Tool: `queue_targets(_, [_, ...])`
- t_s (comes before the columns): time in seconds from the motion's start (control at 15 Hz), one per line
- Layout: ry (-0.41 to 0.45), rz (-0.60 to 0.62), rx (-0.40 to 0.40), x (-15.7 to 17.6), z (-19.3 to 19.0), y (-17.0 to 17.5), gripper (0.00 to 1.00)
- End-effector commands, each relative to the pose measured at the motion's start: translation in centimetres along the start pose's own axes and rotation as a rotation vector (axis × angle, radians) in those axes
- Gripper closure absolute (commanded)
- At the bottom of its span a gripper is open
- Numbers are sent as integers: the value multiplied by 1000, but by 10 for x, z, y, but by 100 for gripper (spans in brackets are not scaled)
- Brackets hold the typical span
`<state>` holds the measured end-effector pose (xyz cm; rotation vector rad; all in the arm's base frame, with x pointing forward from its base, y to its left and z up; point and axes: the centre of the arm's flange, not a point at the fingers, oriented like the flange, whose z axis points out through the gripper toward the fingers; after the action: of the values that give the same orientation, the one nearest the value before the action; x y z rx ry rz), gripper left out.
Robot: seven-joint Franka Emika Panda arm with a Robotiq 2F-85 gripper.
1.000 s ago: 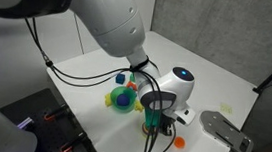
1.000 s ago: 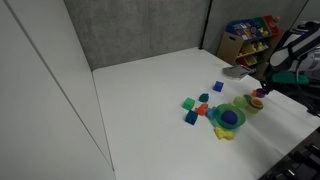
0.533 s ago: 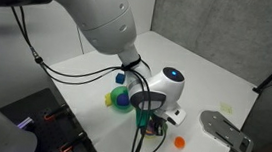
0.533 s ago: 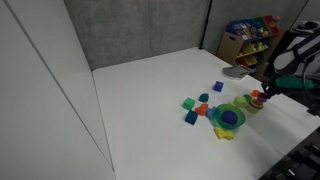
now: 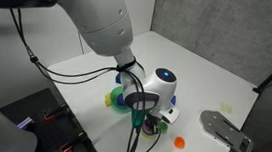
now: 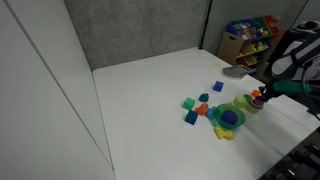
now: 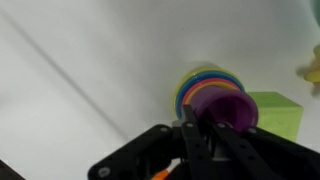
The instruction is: Put the purple bowl in the yellow bowl
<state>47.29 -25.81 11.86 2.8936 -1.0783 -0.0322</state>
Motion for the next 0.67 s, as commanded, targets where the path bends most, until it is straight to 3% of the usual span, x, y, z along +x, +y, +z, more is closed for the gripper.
queue_targets(0.0, [25, -21, 12, -1, 3, -2, 96])
queue_targets(0.27, [34, -20, 12, 2, 7, 1, 95])
queue_targets(0.33, [28, -18, 15, 2, 7, 2, 65])
queue_targets(0.4, [26, -19, 16, 1, 6, 2, 64])
queue_targets(0.6, [12, -32, 27, 0, -5, 2, 41])
